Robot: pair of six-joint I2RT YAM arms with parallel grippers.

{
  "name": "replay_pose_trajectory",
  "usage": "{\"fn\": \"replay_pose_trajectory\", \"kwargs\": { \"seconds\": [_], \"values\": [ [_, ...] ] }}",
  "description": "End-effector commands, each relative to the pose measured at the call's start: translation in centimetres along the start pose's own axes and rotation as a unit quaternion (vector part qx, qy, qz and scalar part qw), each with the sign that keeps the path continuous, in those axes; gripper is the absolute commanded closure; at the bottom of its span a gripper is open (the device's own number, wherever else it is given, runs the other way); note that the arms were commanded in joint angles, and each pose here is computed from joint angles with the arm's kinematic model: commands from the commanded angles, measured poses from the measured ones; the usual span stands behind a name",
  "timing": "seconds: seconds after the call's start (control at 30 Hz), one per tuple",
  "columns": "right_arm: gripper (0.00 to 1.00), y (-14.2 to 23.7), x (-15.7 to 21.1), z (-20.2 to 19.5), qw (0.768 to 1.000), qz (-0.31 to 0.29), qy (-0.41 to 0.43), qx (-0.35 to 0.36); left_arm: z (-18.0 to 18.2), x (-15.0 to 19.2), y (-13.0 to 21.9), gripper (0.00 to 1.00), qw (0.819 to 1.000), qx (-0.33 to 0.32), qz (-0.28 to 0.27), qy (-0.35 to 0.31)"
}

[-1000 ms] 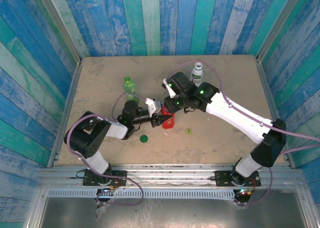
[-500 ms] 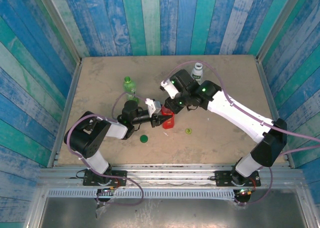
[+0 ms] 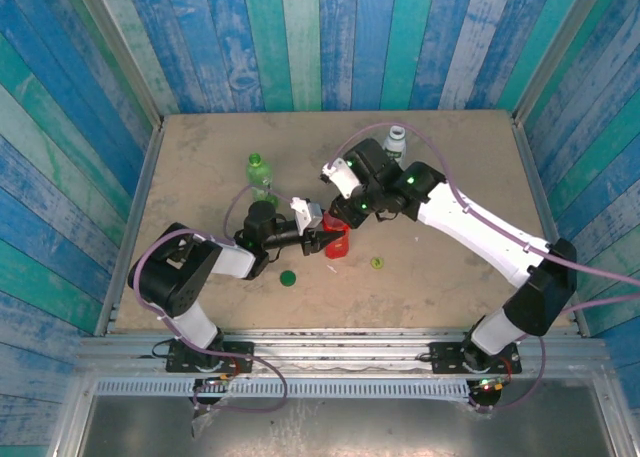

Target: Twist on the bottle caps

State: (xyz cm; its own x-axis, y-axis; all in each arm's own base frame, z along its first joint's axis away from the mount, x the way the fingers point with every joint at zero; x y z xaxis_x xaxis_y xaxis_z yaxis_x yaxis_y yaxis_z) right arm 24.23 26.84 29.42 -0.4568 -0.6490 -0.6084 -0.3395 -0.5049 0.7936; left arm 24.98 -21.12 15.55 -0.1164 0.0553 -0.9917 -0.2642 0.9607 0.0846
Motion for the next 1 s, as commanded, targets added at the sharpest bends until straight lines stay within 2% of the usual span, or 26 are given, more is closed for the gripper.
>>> {"fn": "replay_pose_trajectory", "kwargs": {
  "seconds": [0.0,0.13,0.27,0.3,0.5,0.63,0.8,0.97],
  "values": [
    [0.72,-1.2,1.6,1.0,0.997,0.027,-0.046,0.048,-0.2,3.0,-0.1,0.48,0.997,-0.007,0.059,0.056],
    [0.74,-1.1,2.1,1.5,0.991,0.003,-0.099,0.089,-0.1,2.9,-0.1,0.47,0.997,-0.008,0.056,0.057],
    [0.68,-0.4,1.6,1.9,0.993,-0.018,-0.084,0.078,-0.1,3.0,-0.2,0.47,0.997,-0.003,0.057,0.059],
    [0.65,-0.1,1.4,2.1,0.995,-0.028,-0.066,0.066,-0.1,3.0,-0.1,0.48,0.997,-0.002,0.058,0.059],
    [0.32,1.4,0.3,2.2,0.998,-0.044,-0.018,0.051,-0.3,3.0,-0.1,0.47,0.996,0.003,0.061,0.058],
    [0.23,2.4,-0.1,2.3,0.997,-0.06,-0.027,0.048,-0.3,3.0,-0.1,0.47,0.996,0.001,0.062,0.057],
    [0.21,3.5,-0.6,1.8,0.992,-0.073,-0.071,0.076,-0.3,3.0,-0.1,0.47,0.997,0.002,0.061,0.055],
    [0.34,3.6,-1.4,1.0,0.987,-0.047,-0.111,0.106,-0.3,3.0,-0.1,0.47,0.997,0.001,0.062,0.055]
  ]
}}
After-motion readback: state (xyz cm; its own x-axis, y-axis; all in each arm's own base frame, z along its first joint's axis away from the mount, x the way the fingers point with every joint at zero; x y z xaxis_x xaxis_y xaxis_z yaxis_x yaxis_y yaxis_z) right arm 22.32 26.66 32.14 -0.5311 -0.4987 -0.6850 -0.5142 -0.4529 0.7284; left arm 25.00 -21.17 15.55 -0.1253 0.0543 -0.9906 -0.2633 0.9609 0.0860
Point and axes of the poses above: each hand's point on the last joint's axis, 136 mm out from that joint toward the fingers, its own y axis back along the fingers, its own z axis along the line the jaws close on, x = y × z, the point moved 9 cm from there along y, back along the fingers, and after that the axes turned 6 degrees about y, right-handed, at the moved point
